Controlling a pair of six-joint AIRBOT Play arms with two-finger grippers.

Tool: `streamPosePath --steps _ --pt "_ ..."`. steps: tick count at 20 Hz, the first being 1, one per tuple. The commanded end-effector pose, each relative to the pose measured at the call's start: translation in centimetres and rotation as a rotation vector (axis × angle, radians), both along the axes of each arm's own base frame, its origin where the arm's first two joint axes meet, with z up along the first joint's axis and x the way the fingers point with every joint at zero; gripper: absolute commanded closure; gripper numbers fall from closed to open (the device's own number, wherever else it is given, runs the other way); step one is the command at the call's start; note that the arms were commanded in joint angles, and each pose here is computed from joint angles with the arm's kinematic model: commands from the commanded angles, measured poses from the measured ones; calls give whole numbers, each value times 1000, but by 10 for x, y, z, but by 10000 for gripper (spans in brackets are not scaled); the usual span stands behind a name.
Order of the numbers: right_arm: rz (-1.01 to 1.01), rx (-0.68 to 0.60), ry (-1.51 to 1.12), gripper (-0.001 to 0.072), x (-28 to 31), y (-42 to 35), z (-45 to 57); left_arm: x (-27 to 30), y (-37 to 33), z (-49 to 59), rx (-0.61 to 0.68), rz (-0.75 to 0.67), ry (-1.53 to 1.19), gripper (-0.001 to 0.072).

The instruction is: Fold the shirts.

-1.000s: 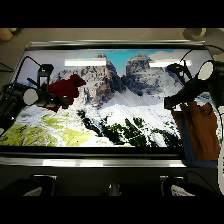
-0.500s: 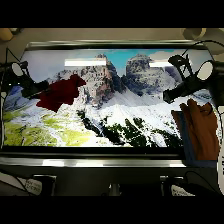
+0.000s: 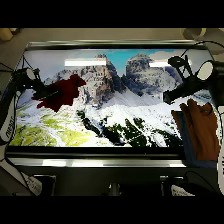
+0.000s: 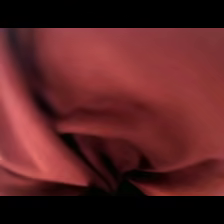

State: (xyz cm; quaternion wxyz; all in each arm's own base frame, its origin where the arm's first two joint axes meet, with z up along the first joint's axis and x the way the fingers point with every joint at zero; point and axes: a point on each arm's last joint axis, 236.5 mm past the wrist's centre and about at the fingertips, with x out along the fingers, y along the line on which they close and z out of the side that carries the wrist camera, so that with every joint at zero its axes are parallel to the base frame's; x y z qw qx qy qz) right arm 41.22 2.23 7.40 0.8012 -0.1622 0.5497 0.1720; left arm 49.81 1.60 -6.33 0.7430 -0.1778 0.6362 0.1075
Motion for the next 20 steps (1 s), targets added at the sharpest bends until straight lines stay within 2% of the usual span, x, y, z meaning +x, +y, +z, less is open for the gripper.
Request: streamPosePath --steps 1,3,5,8,11,13,15,18,20 --pt "11 -8 -71 43 10 0 16 7 -28 32 28 -157 -83 678" --pt "51 -47 -185 42 21 -5 55 28 -61 129 69 -286 -373 678" --pt "70 -99 -332 42 26 -12 115 16 -106 261 84 -375 -720 678" --pt "49 -120 -584 42 12 -15 222 -67 -166 433 -1 -452 -1162 678" --pt "9 -102 -795 42 -31 -15 309 -156 -207 507 -173 -522 -1336 678" --pt "-8 -90 -849 42 -62 -16 332 -179 -232 503 -224 -601 -1310 677" --pt "-17 -86 -776 42 -85 -17 321 -178 -260 461 -266 -642 -1200 678" --pt "-11 -103 -500 42 -108 -21 263 -167 -295 328 -248 -691 -898 677" --pt "-14 -93 -325 43 -104 -20 219 -172 -295 215 -213 -655 -641 677"
